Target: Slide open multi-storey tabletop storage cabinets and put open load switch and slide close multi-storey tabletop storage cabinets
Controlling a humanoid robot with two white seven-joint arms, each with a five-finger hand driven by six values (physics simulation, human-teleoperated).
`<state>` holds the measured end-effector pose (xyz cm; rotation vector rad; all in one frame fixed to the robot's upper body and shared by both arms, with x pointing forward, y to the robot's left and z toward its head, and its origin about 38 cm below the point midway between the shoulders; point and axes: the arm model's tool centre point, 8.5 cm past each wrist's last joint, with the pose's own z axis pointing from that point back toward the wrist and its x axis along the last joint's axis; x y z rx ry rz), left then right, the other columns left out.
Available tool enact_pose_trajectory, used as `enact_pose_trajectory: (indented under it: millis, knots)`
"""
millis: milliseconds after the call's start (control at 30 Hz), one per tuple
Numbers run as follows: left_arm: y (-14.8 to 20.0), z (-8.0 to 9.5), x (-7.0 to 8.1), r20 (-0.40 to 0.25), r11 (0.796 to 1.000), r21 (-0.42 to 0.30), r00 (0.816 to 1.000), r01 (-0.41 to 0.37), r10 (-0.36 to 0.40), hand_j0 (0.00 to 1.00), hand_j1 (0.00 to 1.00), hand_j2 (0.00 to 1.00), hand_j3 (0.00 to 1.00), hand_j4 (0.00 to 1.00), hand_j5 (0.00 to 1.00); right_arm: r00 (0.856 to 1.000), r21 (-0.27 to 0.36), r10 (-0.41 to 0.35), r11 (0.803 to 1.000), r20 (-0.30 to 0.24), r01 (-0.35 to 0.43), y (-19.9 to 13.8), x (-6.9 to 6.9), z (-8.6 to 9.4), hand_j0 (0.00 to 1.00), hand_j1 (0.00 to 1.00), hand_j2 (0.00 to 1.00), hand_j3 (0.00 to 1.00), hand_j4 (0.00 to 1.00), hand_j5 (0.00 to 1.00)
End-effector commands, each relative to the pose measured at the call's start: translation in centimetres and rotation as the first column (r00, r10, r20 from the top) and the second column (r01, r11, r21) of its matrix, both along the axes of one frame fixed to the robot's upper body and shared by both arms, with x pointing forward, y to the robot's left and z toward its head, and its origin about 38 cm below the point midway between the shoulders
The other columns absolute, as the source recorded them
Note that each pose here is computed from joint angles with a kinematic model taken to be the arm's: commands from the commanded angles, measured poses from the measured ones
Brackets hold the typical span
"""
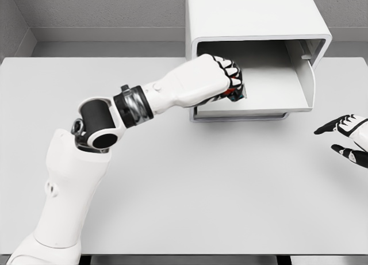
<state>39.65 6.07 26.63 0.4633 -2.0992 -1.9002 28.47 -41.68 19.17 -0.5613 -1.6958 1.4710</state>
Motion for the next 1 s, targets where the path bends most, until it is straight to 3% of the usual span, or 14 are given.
enact_pose_trajectory:
  millis: [0,400,633,967]
  knots:
    - [-0.21,-0.38,0.1,-0.012,1.0,0.006,1.0,0.001,-0.001,0.38,0.38,0.38,0.38,0.38,0.38,1.0,0.005,0.001,1.0,0.0,-0.001,0.04,0.01,0.1,0.66,0.66,0.66,0.66,0.66,0.66]
    - [-0.46,-0.68,0.21,-0.01,1.0,0.029,1.0,-0.003,0.004,0.41,0.41,0.41,0.41,0.41,0.41,1.0,0.006,-0.001,1.0,0.0,0.001,-0.01,0.02,0.08,0.66,0.66,0.66,0.66,0.66,0.66]
    - [-0.47,-0.54,0.13,-0.006,1.0,0.026,1.0,-0.002,0.002,0.57,0.57,0.57,0.57,0.57,0.57,1.0,0.006,-0.001,1.0,0.0,0.001,-0.01,0.02,0.08,0.66,0.66,0.66,0.66,0.66,0.66]
    - [-0.56,-0.63,0.11,-0.007,1.0,0.03,1.0,0.0,0.0,0.65,0.65,0.65,0.65,0.65,0.65,1.0,0.007,-0.001,1.0,0.0,0.001,0.0,0.01,0.05,0.66,0.66,0.66,0.66,0.66,0.66]
